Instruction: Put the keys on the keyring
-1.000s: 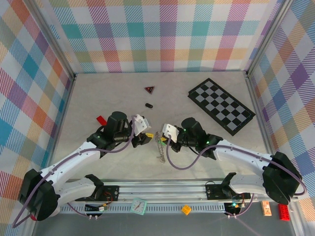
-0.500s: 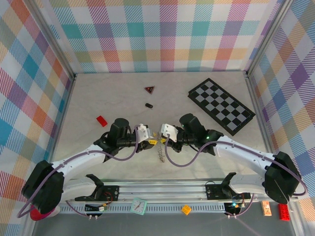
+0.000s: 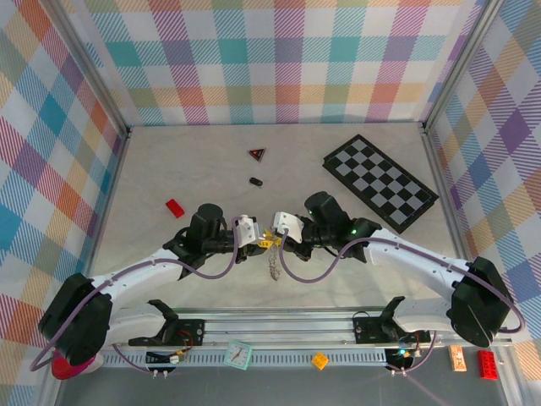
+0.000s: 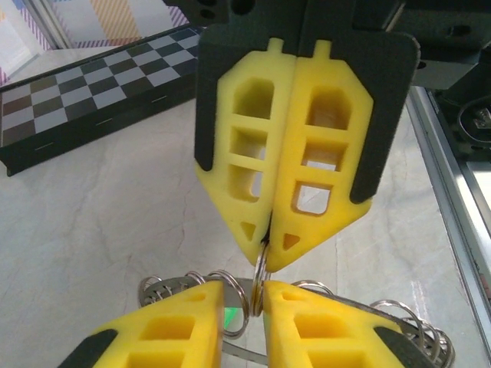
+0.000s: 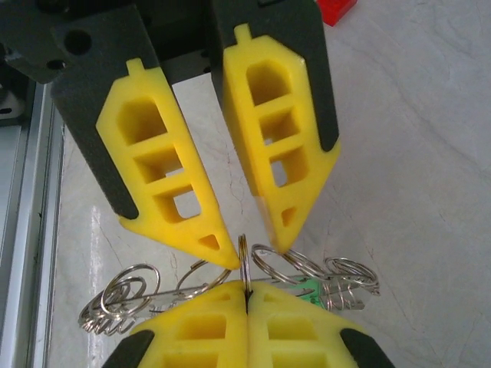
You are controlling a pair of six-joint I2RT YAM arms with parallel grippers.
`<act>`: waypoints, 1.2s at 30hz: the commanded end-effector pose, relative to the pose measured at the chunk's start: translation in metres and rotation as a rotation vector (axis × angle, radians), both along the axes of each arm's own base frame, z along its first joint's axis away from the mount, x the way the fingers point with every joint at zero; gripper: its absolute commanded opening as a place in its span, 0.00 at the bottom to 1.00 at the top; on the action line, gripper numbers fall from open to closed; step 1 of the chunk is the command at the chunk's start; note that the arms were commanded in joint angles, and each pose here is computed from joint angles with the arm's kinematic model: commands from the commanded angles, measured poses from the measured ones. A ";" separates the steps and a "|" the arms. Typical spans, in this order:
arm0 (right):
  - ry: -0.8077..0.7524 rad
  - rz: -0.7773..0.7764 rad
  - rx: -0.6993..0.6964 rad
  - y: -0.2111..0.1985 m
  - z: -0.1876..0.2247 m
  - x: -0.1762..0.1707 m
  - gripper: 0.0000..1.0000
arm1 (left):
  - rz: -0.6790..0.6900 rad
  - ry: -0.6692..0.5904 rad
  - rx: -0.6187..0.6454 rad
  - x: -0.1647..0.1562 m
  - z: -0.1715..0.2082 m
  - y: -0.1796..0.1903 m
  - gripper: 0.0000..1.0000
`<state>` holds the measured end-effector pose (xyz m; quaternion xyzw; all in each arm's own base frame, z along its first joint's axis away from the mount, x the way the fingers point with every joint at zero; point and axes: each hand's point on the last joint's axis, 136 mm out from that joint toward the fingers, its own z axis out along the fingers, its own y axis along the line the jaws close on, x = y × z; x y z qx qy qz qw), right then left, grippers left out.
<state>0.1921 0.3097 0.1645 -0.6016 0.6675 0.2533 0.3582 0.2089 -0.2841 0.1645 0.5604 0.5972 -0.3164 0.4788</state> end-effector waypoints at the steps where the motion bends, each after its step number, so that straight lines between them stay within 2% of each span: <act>1: -0.003 0.068 0.048 0.010 0.019 -0.006 0.00 | -0.049 -0.037 -0.013 -0.004 0.007 -0.006 0.15; 5: -0.001 0.066 0.066 0.009 0.022 -0.008 0.00 | -0.049 -0.048 -0.026 -0.004 0.011 -0.006 0.02; 6: -0.006 0.048 0.096 0.008 0.026 -0.007 0.03 | -0.047 -0.049 -0.037 -0.004 0.013 -0.006 0.00; 8: -0.016 0.010 0.188 0.002 0.036 -0.002 0.24 | -0.045 -0.038 -0.070 -0.006 0.015 -0.007 0.00; 10: 0.007 -0.028 0.290 -0.010 0.043 0.005 0.32 | -0.032 -0.038 -0.139 -0.006 0.023 -0.008 0.00; 15: 0.034 -0.036 0.418 -0.018 0.043 0.006 0.33 | -0.015 -0.026 -0.328 -0.008 0.038 -0.008 0.00; 20: 0.052 0.016 0.432 -0.015 0.029 -0.001 0.31 | -0.039 0.004 -0.465 -0.010 0.042 -0.009 0.00; 29: 0.006 -0.029 0.400 -0.020 0.018 0.007 0.25 | -0.072 0.015 -0.450 -0.016 0.038 -0.010 0.00; 36: 0.004 -0.005 0.384 -0.019 0.019 0.004 0.26 | -0.086 0.022 -0.452 -0.017 0.040 -0.012 0.00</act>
